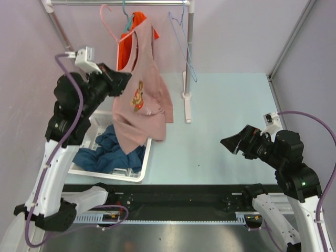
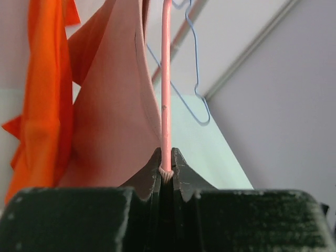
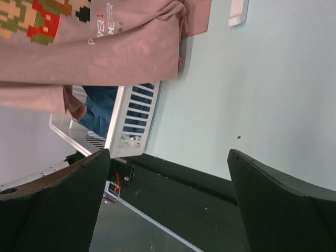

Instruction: Remove the t-shirt from the hanger

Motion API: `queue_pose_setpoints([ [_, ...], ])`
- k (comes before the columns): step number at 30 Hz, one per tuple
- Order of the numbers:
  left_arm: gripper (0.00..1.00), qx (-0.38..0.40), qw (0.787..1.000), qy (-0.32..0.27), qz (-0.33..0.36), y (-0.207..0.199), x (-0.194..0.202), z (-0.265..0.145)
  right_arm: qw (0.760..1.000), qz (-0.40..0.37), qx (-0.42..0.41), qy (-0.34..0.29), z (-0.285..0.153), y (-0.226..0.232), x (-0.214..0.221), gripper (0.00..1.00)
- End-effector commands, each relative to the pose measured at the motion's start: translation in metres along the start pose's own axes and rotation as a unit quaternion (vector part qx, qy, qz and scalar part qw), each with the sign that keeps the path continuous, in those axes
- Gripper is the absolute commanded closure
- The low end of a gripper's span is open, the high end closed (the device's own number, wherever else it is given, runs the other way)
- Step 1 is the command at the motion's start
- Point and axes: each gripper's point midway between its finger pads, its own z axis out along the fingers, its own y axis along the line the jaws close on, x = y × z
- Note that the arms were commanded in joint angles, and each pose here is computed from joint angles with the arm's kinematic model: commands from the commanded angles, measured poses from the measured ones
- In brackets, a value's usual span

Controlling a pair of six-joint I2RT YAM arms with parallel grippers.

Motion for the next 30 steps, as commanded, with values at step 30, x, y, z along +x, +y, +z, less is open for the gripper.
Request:
queue_pose_setpoints([
  [30, 1.0, 0.275, 0.878, 0.383, -0.081, -0.098, 0.298, -0.055, 0.98, -0.075, -0.186, -0.02, 0.035, 0.056, -0.019, 0.1],
])
